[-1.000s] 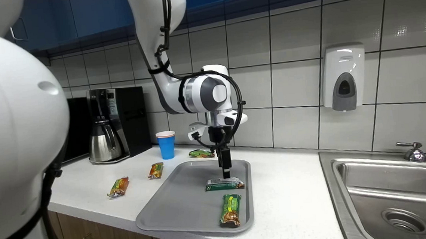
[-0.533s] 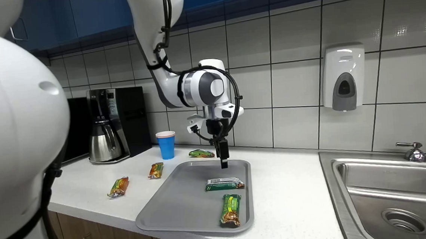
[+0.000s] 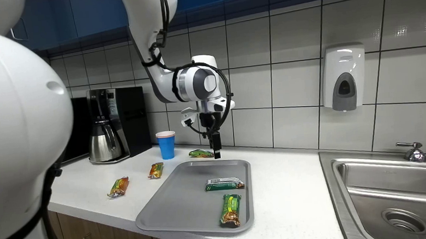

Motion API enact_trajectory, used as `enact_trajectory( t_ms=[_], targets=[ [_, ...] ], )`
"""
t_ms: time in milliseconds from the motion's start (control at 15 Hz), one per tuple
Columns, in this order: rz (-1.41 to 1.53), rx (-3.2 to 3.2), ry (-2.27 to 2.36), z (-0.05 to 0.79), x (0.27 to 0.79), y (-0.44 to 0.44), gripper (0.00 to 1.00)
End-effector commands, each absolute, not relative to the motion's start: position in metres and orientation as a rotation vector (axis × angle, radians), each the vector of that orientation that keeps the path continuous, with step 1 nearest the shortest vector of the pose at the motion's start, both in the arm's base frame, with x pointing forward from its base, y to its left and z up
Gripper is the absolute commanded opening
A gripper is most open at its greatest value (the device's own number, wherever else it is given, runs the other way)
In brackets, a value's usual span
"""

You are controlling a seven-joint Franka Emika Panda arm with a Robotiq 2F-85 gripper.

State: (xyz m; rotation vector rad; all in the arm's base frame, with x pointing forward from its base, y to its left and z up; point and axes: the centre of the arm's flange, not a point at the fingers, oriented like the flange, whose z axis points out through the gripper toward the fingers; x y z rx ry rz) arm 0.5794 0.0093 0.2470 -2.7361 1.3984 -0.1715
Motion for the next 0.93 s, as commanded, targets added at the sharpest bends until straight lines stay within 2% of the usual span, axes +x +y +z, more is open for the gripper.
enact_trajectory(
  t_ms=[0,867],
  targets=[
    [-0.162,-2.701,1.429,0.251,0.604,0.028,1.00],
    [-0.165,-2.674,1.487,0.237,0.658,0.076,1.00]
  ],
)
